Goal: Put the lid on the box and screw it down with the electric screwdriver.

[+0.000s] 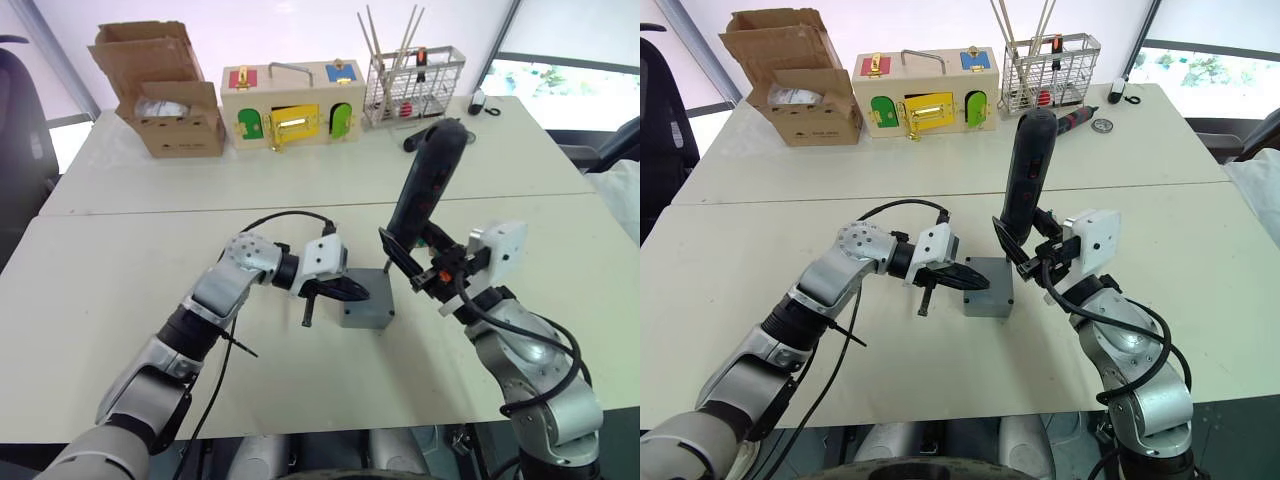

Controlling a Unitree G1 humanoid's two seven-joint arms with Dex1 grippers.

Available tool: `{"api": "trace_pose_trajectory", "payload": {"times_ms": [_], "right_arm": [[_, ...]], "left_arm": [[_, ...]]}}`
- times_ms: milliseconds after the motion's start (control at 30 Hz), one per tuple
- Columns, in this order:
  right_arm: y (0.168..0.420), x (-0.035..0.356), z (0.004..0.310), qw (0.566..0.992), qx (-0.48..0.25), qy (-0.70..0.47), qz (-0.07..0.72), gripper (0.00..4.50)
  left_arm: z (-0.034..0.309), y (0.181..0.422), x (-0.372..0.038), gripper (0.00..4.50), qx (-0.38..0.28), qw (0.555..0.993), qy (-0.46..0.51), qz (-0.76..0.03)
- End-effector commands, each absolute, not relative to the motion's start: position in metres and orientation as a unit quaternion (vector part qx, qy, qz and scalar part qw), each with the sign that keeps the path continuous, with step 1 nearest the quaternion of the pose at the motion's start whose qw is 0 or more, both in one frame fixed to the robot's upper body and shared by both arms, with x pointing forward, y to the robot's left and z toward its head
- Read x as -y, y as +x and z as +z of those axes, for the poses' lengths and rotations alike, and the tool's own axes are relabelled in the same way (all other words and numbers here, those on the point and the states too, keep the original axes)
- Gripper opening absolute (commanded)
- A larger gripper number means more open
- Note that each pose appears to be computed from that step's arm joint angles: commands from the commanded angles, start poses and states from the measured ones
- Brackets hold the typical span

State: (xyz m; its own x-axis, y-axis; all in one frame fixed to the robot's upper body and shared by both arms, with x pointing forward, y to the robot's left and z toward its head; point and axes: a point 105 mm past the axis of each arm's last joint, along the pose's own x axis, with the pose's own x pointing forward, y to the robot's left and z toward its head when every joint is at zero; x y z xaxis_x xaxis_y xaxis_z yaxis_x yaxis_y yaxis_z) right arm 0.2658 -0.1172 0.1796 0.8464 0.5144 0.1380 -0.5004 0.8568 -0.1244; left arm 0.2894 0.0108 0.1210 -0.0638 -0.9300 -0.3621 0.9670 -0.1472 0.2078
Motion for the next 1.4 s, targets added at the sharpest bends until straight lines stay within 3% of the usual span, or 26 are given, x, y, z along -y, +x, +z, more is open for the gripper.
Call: {"api": "trace_pose_trajectory", "payload": {"times_ms": [33, 1400], "right_arm": [[0.266, 0.114, 0.142, 0.961, 0.006, -0.025, 0.276, 1.8], [0.265, 0.123, 0.102, 0.963, -0.064, -0.019, 0.262, 1.8]], "left_arm": [[0.111, 0.286, -0.013, 0.0, -0.062, 0.645, 0.217, -0.73], [0.111, 0.283, -0.014, 0.0, -0.061, 0.649, 0.212, -0.728]]}}
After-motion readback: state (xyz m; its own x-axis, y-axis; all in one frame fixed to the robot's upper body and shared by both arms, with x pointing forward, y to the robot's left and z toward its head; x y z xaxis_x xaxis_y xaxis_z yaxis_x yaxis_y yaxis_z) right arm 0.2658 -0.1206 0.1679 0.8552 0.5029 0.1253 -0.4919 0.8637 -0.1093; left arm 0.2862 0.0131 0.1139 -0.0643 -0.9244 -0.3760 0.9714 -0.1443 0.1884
